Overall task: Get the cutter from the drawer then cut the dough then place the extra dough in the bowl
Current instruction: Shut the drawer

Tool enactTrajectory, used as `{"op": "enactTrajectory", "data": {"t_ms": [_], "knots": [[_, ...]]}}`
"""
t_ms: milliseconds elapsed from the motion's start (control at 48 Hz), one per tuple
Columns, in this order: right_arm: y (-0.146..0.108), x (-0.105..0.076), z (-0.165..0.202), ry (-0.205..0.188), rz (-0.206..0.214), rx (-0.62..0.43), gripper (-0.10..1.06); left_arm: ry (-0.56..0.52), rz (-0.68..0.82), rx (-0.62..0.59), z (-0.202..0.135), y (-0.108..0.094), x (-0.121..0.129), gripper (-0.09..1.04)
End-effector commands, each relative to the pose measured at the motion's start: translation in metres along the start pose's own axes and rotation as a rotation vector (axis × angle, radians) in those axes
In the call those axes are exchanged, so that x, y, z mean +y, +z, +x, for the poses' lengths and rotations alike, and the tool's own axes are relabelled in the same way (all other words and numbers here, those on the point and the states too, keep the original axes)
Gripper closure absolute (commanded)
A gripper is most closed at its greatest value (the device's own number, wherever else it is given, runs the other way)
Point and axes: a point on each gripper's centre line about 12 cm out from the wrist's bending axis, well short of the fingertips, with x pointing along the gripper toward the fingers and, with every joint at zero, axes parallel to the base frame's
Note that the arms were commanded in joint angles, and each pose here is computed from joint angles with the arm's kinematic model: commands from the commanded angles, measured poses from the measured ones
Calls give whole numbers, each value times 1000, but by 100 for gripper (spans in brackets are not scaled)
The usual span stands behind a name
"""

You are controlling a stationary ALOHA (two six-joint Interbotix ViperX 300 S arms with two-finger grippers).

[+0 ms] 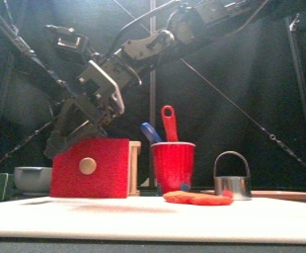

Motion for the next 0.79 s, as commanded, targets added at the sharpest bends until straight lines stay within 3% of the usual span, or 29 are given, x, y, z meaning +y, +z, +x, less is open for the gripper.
{"op": "enactTrajectory", "data": {"t_ms": [21, 208, 521, 792], "knots": [[21, -20, -12, -32, 11, -44, 58, -13, 6, -4, -2, 3, -5, 65], [24, -40, -8, -70, -3, -31, 58, -13, 8, -4, -2, 3, -5, 65], [24, -86, -5, -141, 16, -21, 58, -13, 8, -4, -2, 3, -5, 65], [20, -108, 1, -169, 39, -18, 58, -14, 7, -5, -2, 3, -6, 65]]}}
